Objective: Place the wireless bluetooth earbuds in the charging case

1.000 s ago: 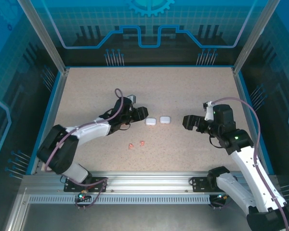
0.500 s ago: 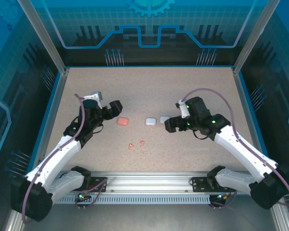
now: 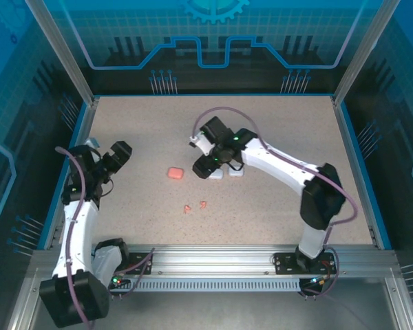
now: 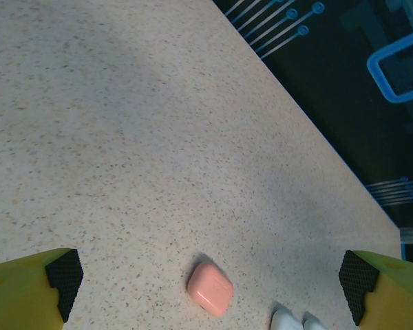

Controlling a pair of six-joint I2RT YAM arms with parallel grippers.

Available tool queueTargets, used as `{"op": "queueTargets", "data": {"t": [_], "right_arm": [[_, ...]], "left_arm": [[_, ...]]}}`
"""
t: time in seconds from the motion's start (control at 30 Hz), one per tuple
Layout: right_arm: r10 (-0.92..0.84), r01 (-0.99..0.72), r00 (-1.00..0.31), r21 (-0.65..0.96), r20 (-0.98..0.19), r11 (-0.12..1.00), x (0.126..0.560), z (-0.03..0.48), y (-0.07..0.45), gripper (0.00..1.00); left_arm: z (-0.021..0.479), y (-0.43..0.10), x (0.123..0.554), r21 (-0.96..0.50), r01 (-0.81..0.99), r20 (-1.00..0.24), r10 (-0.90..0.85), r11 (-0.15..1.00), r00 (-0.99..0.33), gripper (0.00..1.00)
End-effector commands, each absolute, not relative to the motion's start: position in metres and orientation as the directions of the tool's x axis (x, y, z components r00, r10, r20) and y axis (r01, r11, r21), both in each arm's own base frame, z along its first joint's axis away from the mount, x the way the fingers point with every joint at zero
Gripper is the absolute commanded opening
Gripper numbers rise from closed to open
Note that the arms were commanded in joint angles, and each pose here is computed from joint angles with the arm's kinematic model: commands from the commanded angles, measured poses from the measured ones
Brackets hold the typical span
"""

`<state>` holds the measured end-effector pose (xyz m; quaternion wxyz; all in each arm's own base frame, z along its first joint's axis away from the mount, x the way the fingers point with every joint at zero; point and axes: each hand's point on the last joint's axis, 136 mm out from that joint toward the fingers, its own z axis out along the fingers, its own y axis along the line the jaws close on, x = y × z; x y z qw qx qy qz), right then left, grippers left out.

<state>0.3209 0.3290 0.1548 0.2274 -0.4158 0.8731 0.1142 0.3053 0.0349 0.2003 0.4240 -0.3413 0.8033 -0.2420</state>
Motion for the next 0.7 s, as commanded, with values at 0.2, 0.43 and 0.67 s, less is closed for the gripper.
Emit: {"op": "queueTargets", "data": {"t": [0.2, 0.43, 0.67], "right_arm": [[-0.871, -0.911, -0.362, -0.069, -0.332, 0.406, 0.32, 0.112, 0.38, 0.76], [-0.907, -0.935, -0.318, -0.07, -0.277, 0.349, 0.33, 0.08, 0.403, 0.76], [-0.926, -0.952, -0.289, -0.033, -0.243, 0.305, 0.332, 0.048, 0.42, 0.76]], "left_arm": [[0.189, 0.037, 0.302, -0.744, -0.342, -0.405, -0.794, 0.574, -0.453, 0.99], [0.181, 0.035, 0.303, -0.754, -0.352, -0.376, -0.803, 0.555, -0.462, 0.98], [0.175, 0.034, 0.302, -0.753, -0.355, -0.365, -0.8, 0.555, -0.476, 0.96]]}}
